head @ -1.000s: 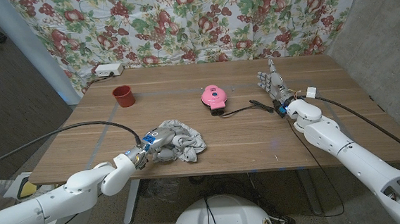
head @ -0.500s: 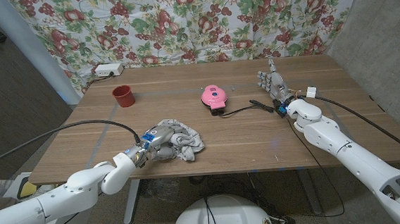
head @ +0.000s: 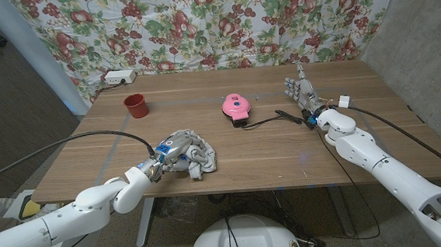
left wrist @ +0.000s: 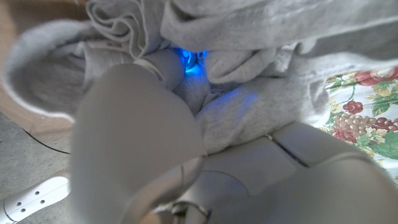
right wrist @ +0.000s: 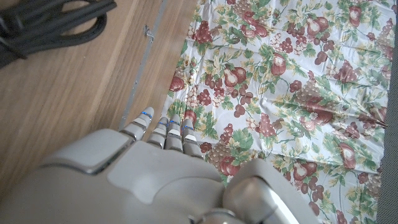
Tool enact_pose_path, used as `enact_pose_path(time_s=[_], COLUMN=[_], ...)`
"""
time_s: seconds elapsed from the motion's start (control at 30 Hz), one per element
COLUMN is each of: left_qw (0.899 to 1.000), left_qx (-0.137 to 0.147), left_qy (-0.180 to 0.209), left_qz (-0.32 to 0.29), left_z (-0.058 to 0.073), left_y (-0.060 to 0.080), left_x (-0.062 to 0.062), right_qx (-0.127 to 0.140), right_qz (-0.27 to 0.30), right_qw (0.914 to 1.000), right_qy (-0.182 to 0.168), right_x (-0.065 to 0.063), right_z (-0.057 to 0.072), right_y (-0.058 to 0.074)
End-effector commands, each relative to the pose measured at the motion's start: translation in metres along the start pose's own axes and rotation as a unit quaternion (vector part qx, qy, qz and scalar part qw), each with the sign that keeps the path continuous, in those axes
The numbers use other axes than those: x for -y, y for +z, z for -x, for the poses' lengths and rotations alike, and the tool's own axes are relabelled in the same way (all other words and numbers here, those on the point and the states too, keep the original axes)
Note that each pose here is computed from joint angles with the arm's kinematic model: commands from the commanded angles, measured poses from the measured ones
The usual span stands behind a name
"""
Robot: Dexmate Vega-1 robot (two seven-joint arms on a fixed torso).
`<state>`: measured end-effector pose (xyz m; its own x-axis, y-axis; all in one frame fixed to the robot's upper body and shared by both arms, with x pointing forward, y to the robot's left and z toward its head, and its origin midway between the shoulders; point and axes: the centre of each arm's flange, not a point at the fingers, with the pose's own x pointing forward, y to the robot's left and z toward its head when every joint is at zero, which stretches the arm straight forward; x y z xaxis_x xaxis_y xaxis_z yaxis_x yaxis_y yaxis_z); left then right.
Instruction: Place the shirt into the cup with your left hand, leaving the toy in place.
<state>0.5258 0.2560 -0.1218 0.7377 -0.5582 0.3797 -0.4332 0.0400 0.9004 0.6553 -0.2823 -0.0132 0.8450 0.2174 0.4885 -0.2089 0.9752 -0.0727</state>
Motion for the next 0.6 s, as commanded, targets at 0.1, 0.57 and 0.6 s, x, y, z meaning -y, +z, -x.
enact_pose_path(time_s=[0.1, 0.57, 0.6], left_qw=[0.999, 0.997, 0.997], left_qx=[0.006, -0.002, -0.002], left_qy=[0.034, 0.072, 0.075], left_qz=[-0.005, -0.023, -0.025], left_z=[-0.001, 0.001, 0.001], left_y=[0.007, 0.005, 0.005], left_x=[-0.020, -0.043, -0.046], right_qx=[0.006, 0.006, 0.006], right_qz=[-0.001, -0.005, -0.005], right_qw=[1.0000, 1.0000, 1.0000], right_qy=[0.000, -0.003, -0.003], right_x=[0.001, 0.002, 0.002], right_z=[0.003, 0.006, 0.006], right_y=[0.002, 0.000, 0.000])
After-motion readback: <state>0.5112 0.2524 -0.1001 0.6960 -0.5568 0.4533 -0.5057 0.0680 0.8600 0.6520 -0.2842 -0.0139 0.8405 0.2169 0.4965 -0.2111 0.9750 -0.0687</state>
